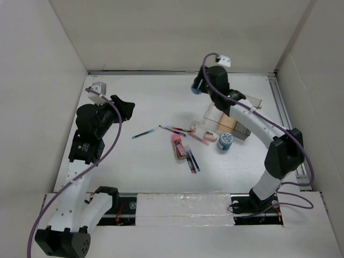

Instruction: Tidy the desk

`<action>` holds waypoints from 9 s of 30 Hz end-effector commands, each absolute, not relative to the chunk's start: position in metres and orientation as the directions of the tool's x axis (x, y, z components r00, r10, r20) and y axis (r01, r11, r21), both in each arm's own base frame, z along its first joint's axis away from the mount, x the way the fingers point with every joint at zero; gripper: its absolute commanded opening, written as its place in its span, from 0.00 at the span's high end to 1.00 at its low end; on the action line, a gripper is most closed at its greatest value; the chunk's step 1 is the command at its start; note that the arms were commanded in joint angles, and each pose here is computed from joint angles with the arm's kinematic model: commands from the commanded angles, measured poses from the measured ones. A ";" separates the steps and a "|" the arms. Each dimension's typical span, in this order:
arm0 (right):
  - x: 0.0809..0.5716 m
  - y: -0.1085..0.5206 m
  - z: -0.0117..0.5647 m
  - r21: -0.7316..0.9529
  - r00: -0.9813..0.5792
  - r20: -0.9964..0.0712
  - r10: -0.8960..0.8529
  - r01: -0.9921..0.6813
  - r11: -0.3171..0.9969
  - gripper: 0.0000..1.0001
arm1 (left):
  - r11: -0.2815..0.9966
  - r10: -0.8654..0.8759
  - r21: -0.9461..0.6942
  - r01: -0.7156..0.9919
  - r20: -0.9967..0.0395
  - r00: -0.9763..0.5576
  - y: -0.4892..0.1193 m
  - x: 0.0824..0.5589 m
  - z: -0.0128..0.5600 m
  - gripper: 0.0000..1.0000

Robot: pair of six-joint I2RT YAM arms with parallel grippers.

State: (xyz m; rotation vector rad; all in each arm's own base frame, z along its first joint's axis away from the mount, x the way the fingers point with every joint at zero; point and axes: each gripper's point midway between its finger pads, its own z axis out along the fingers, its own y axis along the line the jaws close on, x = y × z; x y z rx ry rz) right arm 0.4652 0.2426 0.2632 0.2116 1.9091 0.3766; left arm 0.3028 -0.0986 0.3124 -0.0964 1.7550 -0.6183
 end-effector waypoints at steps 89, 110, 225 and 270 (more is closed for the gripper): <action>0.297 0.093 0.084 0.189 -0.584 -0.658 0.475 0.483 0.855 0.17 | 0.818 -0.387 -0.470 0.331 -0.876 -0.288 -0.112 0.308 0.323 0.41; 0.295 0.111 0.077 0.174 -0.641 -0.639 0.426 0.419 0.891 0.12 | 0.810 -0.388 -0.474 0.345 -0.875 -0.290 -0.115 0.306 0.324 0.41; 0.392 0.218 0.196 0.508 -0.496 -0.747 0.443 0.004 0.861 1.00 | 0.802 -0.392 -0.470 0.370 -0.880 -0.269 -0.117 0.303 0.332 0.42; 0.271 0.320 0.132 0.327 -0.691 -0.719 0.076 -0.241 0.914 0.65 | 0.808 -0.393 -0.464 0.364 -0.884 -0.254 -0.114 0.302 0.333 0.42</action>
